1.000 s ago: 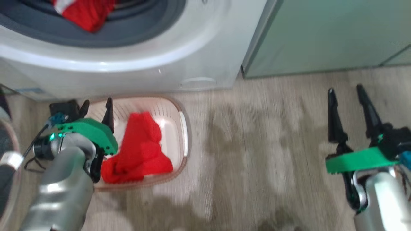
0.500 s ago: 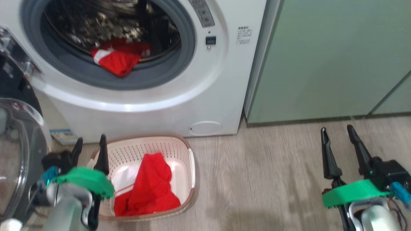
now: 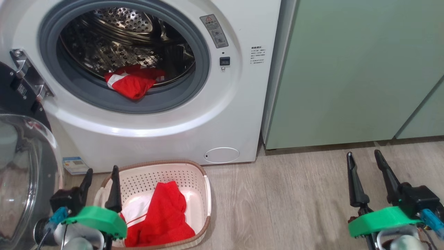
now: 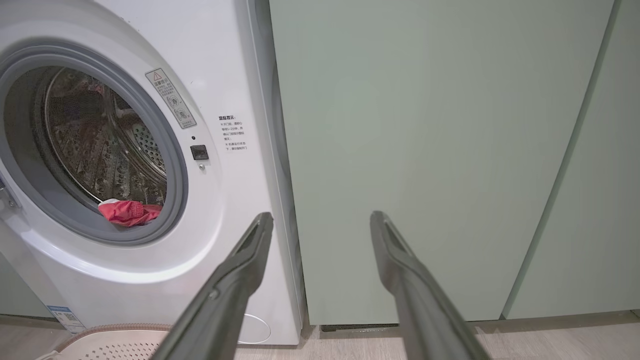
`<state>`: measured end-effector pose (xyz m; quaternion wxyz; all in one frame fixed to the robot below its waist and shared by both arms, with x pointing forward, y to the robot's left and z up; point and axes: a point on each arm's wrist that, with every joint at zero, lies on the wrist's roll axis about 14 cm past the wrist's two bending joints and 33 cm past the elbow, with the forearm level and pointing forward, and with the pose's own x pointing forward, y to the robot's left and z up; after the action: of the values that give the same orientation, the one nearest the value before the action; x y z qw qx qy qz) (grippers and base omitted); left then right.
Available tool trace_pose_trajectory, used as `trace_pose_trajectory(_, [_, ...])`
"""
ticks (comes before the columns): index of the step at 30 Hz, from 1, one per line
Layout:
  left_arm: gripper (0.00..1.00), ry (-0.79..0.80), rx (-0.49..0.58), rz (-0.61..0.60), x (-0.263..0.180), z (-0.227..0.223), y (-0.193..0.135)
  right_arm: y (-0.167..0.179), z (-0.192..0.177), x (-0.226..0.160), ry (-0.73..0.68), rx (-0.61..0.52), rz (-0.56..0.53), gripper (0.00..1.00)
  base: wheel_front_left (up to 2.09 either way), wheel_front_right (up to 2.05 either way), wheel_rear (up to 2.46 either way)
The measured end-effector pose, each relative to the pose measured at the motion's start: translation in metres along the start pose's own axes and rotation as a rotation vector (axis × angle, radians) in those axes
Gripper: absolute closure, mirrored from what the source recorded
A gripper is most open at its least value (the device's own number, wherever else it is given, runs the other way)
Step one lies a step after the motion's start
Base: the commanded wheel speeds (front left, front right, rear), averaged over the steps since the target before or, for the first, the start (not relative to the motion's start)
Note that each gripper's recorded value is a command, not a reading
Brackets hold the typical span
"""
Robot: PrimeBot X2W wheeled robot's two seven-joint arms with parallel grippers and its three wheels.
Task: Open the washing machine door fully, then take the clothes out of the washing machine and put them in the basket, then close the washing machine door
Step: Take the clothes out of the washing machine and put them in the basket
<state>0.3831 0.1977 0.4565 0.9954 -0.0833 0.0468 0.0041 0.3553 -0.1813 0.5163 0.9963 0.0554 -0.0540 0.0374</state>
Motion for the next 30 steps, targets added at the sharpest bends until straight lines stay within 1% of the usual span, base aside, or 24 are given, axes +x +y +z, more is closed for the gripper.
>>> trace_pose_trajectory(10, [0.00,-0.015,0.001,-0.004,-0.003,0.002,-0.007,0.000,0.000,0.001,0.000,0.005,0.000,0.00,0.00,0.00,0.00])
trace_pose_trajectory(17, [0.00,-0.011,0.014,0.002,-0.002,0.001,-0.004,0.000,-0.002,0.002,0.006,0.005,-0.001,0.00,0.00,0.00,0.00])
trace_pose_trajectory(22, [0.00,0.052,0.045,-0.014,0.002,-0.018,-0.009,-0.002,-0.007,0.002,0.022,0.006,-0.007,0.00,0.00,0.00,0.00])
trace_pose_trajectory(25, [0.00,0.103,0.092,-0.050,0.014,-0.027,-0.021,-0.004,-0.012,0.003,0.035,0.006,-0.012,0.00,0.00,0.00,0.00])
trace_pose_trajectory(28, [0.00,0.128,0.122,-0.064,0.043,-0.021,-0.031,-0.007,-0.020,0.007,0.059,0.006,-0.019,0.00,0.00,0.00,0.00])
trace_pose_trajectory(30, [0.00,0.152,0.172,-0.082,0.066,-0.016,-0.038,-0.009,-0.021,0.014,0.060,0.003,-0.022,0.00,0.00,0.00,0.00])
